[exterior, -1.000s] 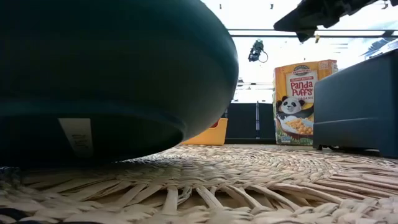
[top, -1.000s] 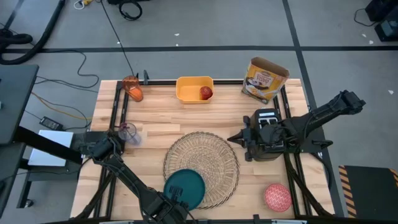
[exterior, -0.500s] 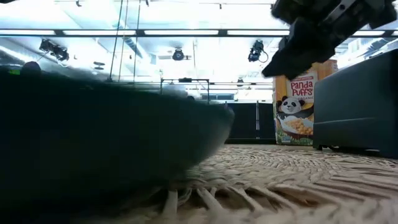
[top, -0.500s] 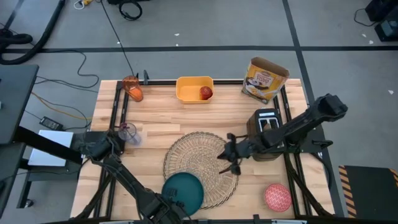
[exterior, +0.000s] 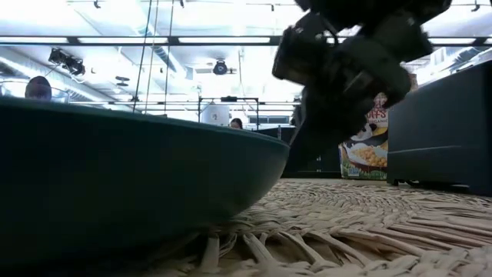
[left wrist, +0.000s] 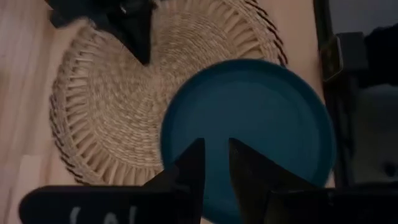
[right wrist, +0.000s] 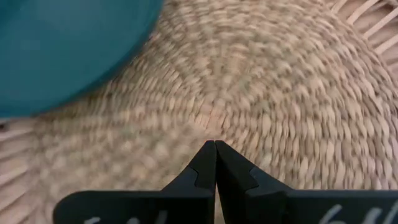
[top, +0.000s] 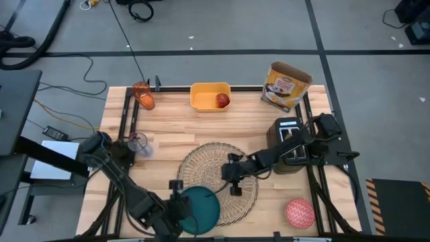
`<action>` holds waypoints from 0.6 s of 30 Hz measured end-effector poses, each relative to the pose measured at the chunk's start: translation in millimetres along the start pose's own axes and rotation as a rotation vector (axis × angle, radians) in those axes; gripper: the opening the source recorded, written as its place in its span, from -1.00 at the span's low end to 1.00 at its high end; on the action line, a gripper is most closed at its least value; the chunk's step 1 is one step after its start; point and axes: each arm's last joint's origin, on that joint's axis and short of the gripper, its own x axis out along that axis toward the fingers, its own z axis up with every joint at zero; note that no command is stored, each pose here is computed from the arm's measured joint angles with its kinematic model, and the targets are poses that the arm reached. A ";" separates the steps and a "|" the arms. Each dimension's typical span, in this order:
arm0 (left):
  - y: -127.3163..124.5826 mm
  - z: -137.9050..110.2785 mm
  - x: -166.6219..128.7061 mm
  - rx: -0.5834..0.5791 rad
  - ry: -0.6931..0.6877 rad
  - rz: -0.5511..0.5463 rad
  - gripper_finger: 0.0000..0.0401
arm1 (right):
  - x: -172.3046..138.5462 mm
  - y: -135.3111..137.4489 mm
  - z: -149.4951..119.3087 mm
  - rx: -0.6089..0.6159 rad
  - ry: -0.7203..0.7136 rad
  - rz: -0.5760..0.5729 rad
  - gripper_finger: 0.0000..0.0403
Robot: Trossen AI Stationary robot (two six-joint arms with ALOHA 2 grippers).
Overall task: Arrange a breakfast setting
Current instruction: Move the brown table mat to the center of the table
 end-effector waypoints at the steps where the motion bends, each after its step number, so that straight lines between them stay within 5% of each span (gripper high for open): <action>1: 5.0 -2.7 0.5 -0.012 -0.018 -0.005 -0.63 | 2.9 -2.3 -0.7 -0.001 0.010 -0.007 -0.94; 9: 43.4 -33.4 10.9 -0.113 -0.146 -0.054 -0.71 | 13.2 -34.6 2.4 0.052 0.030 -0.109 -0.94; 18: 55.4 -58.8 18.7 -0.151 -0.213 -0.077 -0.73 | 14.6 -76.6 8.9 0.110 0.019 -0.209 -0.94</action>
